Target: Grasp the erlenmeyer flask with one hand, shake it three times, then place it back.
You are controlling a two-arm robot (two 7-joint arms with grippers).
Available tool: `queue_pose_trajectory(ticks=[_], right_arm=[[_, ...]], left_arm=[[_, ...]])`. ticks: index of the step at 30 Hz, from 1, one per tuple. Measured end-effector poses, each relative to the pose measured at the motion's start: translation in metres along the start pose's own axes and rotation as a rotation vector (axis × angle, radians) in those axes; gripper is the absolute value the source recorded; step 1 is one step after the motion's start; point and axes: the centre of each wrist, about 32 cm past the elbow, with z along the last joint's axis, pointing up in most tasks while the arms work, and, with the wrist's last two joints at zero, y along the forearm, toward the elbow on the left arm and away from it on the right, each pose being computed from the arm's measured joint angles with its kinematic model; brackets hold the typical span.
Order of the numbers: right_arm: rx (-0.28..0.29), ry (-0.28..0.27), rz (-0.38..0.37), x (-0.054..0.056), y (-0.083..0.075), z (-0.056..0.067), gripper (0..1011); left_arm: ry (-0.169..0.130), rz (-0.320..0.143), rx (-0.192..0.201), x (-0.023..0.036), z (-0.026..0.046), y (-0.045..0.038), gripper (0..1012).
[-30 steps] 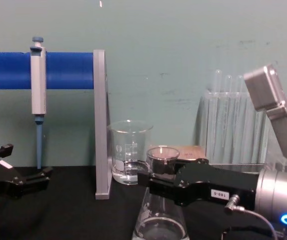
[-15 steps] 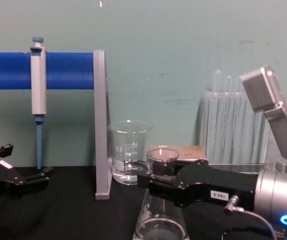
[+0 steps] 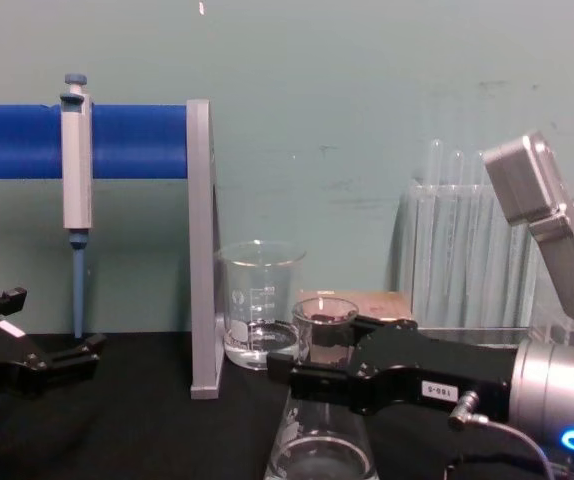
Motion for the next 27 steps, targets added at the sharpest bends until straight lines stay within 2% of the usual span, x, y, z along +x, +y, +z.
queue_pose_trajectory(ticks=[9, 17, 27], right_arm=[[0.0, 0.0, 0.0, 0.0, 0.0, 0.0, 1002], [0.003, 0.002, 0.002, 0.0, -0.001, 0.0, 1000], [0.01, 0.003, 0.01, -0.001, -0.024, 0.005, 1000]], left_arm=[[0.0, 0.0, 0.0, 0.0, 0.0, 0.0, 1001], [0.0, 0.0, 0.0, 0.0, 0.0, 0.0, 1001], [0.0, 0.0, 0.0, 0.0, 0.0, 0.0, 1001]])
